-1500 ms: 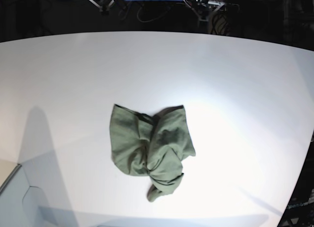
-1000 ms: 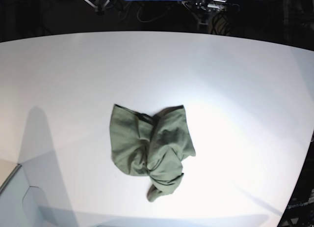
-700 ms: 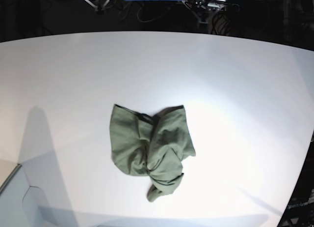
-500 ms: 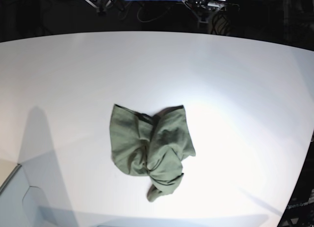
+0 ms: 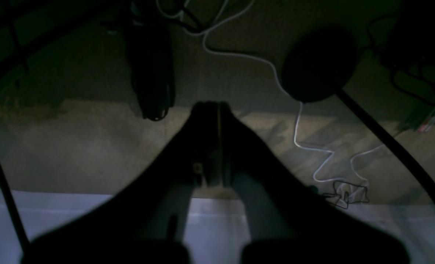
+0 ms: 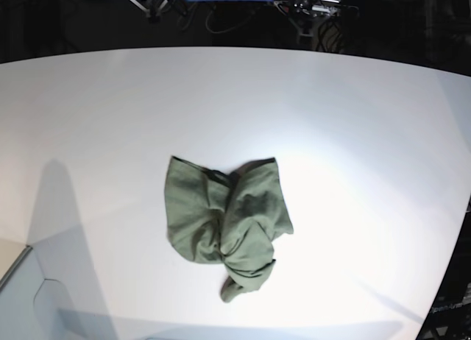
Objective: Layout the t-shirt on the table in an organized manner, then fold the t-shirt properly
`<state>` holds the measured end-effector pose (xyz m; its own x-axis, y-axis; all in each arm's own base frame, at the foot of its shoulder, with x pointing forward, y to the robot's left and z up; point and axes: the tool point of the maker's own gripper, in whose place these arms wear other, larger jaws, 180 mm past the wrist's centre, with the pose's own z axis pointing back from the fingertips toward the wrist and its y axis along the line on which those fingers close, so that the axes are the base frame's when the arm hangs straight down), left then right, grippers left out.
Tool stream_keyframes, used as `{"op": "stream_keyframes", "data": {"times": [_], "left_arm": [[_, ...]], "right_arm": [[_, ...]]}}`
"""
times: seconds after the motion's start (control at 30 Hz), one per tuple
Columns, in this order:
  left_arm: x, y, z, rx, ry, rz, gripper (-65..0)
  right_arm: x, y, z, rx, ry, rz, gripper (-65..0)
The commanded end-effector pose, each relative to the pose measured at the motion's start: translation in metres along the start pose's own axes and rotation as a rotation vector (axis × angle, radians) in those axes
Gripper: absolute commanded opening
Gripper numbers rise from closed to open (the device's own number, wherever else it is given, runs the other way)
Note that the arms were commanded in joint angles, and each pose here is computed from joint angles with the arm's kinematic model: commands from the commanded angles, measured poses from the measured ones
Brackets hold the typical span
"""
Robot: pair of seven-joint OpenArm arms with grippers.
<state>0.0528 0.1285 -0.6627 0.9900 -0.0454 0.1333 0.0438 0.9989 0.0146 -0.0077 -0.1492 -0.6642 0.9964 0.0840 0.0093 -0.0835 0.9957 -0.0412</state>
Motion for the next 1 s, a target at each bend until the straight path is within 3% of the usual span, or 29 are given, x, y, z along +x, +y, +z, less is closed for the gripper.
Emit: {"op": "stream_keyframes", "data": {"times": [0.0, 0.2, 0.37, 0.5, 0.77, 0.97], "left_arm": [[0.003, 0.0, 0.0, 0.003, -0.009, -0.004, -64.5], [-0.005, 0.003, 0.0, 0.008, -0.001, -0.005, -64.9], [-0.028, 0.016, 0.005, 0.025, -0.004, -0.008, -64.9], [-0.026, 0.028, 0.022, 0.037, -0.118, -0.018, -64.9], [0.019, 0.025, 0.091, 0.023, -0.403, -0.047, -64.9], [0.041, 0.013, 0.137, -0.001, -0.537, -0.047, -64.9]], "right_arm": [[-0.002, -0.001, 0.0, 0.003, 0.001, -0.004, -65.0], [-0.001, -0.001, 0.001, 0.002, -0.02, -0.003, -65.0], [0.014, -0.014, 0.025, -0.016, -0.228, 0.021, -65.0], [0.026, -0.014, 0.049, -0.013, -0.334, 0.034, -65.0], [0.023, -0.014, 0.063, -0.012, -0.369, 0.042, -65.0], [0.041, -0.026, 0.117, -0.041, -0.526, 0.009, -65.0]]}}
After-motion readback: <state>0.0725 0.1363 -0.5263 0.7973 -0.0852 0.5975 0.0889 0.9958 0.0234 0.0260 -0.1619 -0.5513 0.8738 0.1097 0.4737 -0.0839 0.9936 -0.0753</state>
